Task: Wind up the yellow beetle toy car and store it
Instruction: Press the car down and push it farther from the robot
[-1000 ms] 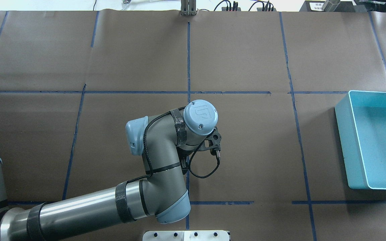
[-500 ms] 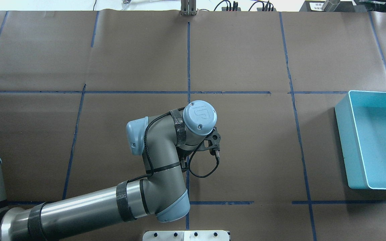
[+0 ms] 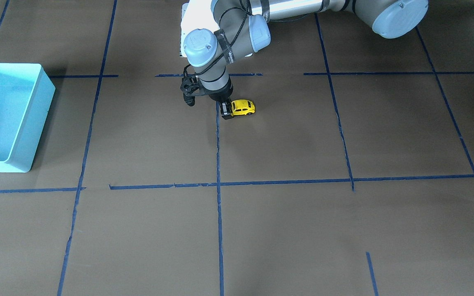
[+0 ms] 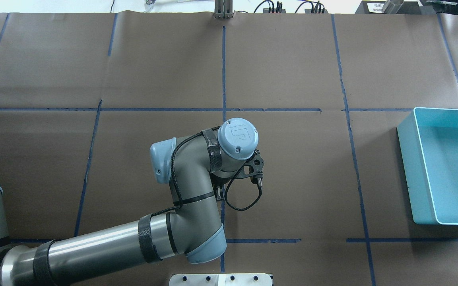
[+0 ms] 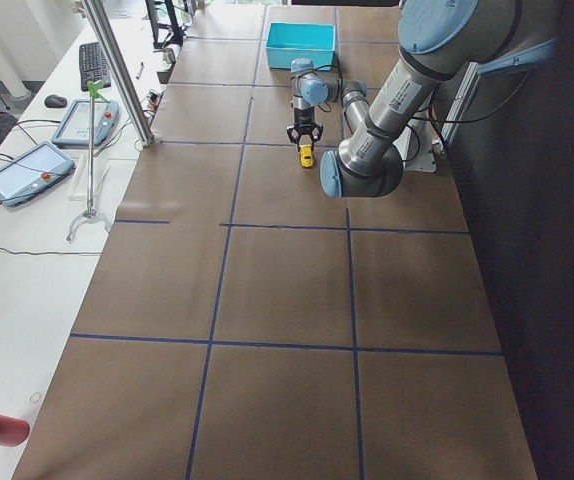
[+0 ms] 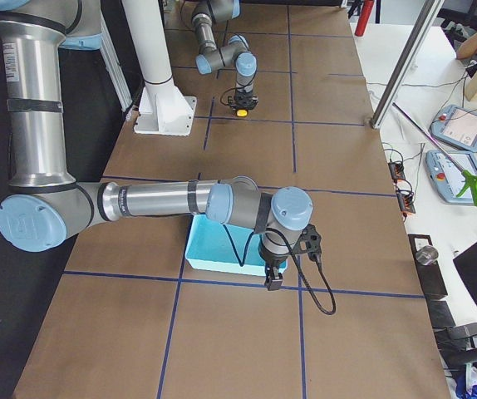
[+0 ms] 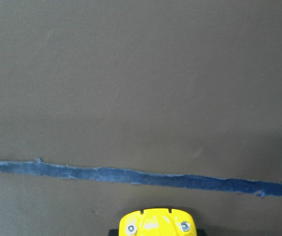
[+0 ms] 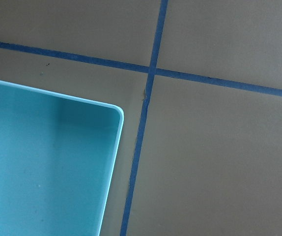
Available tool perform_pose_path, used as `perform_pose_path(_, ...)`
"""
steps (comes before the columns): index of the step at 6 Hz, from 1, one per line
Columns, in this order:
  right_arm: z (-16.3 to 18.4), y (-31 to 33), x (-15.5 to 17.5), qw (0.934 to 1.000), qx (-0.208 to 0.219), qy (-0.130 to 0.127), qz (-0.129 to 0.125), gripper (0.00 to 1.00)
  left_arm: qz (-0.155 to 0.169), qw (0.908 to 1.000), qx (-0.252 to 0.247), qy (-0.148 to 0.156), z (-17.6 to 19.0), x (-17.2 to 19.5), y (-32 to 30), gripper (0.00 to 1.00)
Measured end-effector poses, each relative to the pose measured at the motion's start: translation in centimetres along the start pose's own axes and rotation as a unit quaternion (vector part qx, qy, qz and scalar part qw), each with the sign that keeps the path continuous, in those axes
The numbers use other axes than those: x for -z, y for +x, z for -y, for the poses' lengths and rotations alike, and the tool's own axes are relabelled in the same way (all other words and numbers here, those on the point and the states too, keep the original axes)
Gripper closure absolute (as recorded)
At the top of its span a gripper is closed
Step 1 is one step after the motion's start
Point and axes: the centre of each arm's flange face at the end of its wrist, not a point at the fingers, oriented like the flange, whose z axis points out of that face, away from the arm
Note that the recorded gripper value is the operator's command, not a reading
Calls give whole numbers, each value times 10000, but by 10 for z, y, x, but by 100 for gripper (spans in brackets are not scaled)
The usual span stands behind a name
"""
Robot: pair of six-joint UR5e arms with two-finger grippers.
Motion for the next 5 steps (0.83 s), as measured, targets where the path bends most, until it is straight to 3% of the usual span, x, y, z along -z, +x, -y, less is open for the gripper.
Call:
perform_pose_path(2,0,0,0,10000,-2,-2,1,0,158,9991,-304,256,5,25,-17,96)
perform_pose_path(5,0,0,0,10000,6,2,-14,0,340,9978,-239,512,27,32,-58,96)
